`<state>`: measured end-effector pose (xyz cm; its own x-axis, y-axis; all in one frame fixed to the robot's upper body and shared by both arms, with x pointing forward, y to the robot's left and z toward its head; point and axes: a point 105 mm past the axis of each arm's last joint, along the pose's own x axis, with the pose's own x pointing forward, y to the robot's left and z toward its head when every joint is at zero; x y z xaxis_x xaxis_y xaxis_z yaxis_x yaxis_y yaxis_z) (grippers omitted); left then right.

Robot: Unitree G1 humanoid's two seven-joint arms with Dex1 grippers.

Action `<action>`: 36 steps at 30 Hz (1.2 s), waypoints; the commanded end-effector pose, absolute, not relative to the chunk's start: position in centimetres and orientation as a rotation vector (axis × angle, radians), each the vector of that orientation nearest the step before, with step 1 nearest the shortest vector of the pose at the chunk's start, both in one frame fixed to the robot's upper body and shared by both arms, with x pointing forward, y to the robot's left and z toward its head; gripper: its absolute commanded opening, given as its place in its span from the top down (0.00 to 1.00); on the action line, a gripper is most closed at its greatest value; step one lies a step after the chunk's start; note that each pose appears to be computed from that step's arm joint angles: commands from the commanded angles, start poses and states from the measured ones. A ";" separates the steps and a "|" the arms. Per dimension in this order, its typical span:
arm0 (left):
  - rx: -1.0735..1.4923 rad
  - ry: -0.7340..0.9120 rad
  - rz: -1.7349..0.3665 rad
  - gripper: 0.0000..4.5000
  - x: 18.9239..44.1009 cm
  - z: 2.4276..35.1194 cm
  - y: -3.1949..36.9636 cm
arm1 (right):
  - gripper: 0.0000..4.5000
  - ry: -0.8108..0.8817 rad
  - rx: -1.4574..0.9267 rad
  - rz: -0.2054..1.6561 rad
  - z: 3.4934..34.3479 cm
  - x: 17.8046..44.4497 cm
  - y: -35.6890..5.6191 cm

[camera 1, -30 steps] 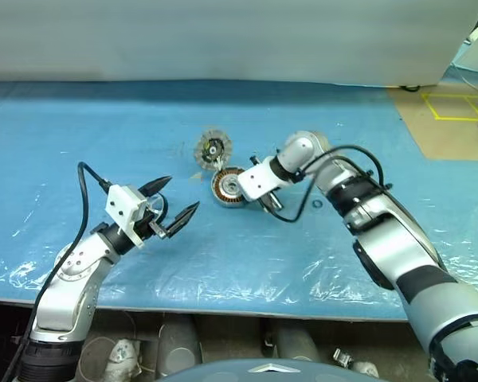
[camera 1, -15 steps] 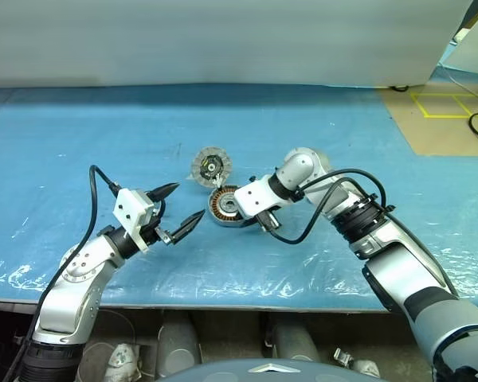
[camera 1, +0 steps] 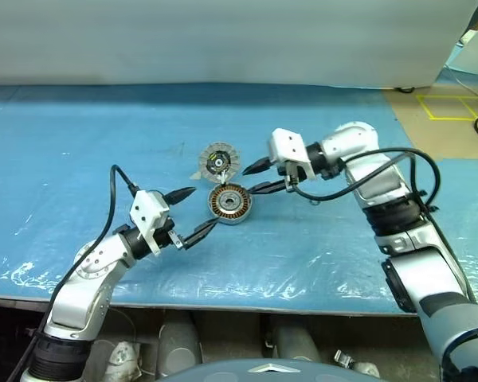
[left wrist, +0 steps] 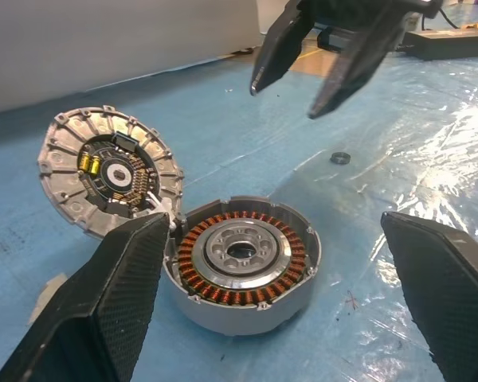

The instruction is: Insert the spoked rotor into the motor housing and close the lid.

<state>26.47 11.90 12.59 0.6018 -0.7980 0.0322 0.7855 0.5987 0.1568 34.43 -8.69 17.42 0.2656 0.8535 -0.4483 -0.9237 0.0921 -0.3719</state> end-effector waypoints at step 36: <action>0.151 -0.103 -0.995 0.00 26.6 12.8 10.6 | 0.56 0.359 -0.373 0.621 6.4 33.6 -21.9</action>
<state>26.68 10.84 11.66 0.5506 -0.8347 -0.0094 0.8270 0.5439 0.1422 34.11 -21.43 7.13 0.7657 0.5029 -0.4009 -0.6163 0.7521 -0.2335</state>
